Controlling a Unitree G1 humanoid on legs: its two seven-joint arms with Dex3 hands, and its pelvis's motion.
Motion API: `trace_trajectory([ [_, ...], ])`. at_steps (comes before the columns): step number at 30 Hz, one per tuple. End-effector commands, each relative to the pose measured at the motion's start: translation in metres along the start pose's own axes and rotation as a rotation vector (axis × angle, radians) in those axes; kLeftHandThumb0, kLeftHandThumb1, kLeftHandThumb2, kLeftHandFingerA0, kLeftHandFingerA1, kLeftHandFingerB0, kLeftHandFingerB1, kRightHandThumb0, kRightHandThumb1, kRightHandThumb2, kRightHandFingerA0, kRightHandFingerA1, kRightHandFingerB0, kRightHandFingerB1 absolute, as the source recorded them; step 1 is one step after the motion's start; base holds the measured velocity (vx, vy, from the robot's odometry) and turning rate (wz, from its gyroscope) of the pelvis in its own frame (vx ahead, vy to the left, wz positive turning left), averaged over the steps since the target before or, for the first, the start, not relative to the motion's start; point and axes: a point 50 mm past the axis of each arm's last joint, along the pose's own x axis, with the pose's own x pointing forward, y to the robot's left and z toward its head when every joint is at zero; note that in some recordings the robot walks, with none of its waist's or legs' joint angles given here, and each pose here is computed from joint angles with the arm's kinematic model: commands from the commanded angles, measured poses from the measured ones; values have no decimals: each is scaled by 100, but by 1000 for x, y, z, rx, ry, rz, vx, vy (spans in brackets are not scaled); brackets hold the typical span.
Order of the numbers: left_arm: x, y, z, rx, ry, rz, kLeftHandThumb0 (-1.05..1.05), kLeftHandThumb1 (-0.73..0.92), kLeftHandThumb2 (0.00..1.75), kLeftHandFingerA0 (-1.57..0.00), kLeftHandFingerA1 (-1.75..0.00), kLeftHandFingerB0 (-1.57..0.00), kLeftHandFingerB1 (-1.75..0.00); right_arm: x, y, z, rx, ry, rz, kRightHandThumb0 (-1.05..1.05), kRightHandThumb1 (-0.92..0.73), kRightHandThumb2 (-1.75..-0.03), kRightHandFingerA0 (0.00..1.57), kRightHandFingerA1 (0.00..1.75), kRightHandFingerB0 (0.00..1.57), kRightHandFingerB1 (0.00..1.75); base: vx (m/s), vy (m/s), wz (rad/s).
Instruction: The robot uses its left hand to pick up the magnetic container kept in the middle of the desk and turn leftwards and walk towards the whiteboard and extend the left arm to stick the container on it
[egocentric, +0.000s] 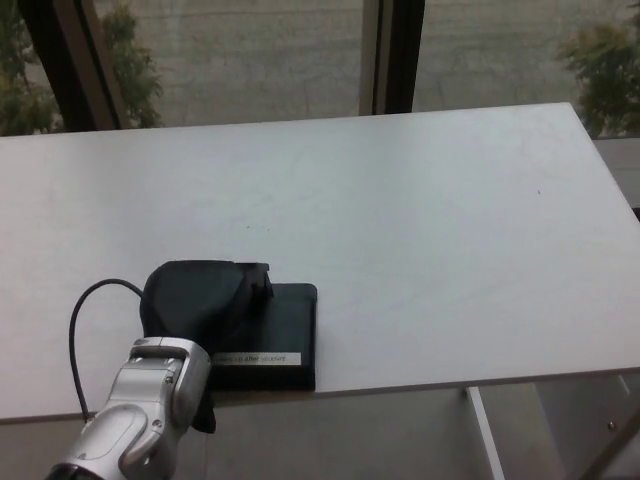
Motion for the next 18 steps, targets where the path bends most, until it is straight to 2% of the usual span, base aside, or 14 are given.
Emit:
trace_trajectory([
  [1, -41, -63, -41, 52, 142, -185, -20, 76, 76, -90, -145, -81, -107, 1, -2, 1, 0, 1, -15, -53, -82, -65, 85, 60, 73, 47, 0, 0, 0],
  [3, -42, -64, -41, 51, 142, -184, -20, 76, 76, -90, -145, -81, -107, 1, -2, 1, -1, 2, -14, -53, -82, -65, 85, 60, 73, 47, 0, 0, 0],
  [4, -38, -58, -43, -31, 209, -143, -15, 68, 74, -81, -123, -71, -82, 1, -1, 1, -1, -1, -14, -52, -82, -65, 85, 60, 74, 48, 0, 0, 0],
  [5, -37, -56, -45, -68, 237, -110, -16, 71, 72, -84, -118, -72, -79, 1, -1, 1, 1, -6, -15, -52, -82, -65, 85, 61, 75, 48, 0, 0, 0],
  [6, -37, -56, -45, -69, 238, -102, -16, 71, 72, -84, -118, -72, -79, 1, -1, 1, 2, -7, -15, -52, -82, -65, 85, 61, 75, 48, 0, 0, 0],
  [7, -36, -54, -45, -78, 249, -104, -17, 72, 72, -84, -127, -74, -91, 1, -1, 0, -2, 6, -12, -53, -82, -65, 85, 58, 73, 47, 0, 0, 0],
  [10, -34, -53, -44, -72, 252, -104, -13, 64, 70, -86, -129, -76, -89, 1, -2, -1, -12, 13, -14, -54, -82, -65, 86, 59, 75, 47, 0, 0, 0],
  [12, -33, -54, -44, -64, 253, -105, -15, 67, 70, -86, -127, -77, -94, 0, -1, -1, -6, 12, -13, -53, -82, -65, 86, 60, 75, 47, 0, 0, 0],
  [13, -32, -52, -42, -99, 260, -94, -22, 75, 71, -86, -134, -79, -96, 0, -1, -2, -12, 14, -12, -55, -83, -65, 88, 61, 75, 47, 0, 0, 0],
  [14, -31, -52, -41, -114, 263, -89, -22, 75, 71, -86, -134, -79, -96, 0, -1, -2, -14, 14, -11, -55, -83, -65, 88, 61, 75, 47, 0, 0, 0],
  [15, -31, -50, -40, -168, 284, -63, -21, 77, 69, -87, -121, -78, -79, 0, -1, -3, -15, 19, -9, -55, -83, -65, 88, 61, 75, 47, 0, 0, 0],
  [16, -31, -49, -39, -192, 293, -52, -21, 77, 69, -87, -121, -78, -79, -1, 0, -3, -16, 21, -9, -55, -83, -65, 88, 61, 75, 47, 0, 0, 0],
  [17, -32, -49, -38, -288, 339, -17, -20, 76, 70, -84, -145, -79, -95, -3, 1, -5, -16, 24, -4, -55, -83, -65, 88, 61, 74, 47, 0, 0, 0],
  [18, -29, -43, -35, -402, 380, 49, -18, 83, 68, -77, -175, -64, -156, -4, 2, -6, -9, 24, -8, -54, -81, -65, 93, 67, 76, 47, 0, 0, 0],
])
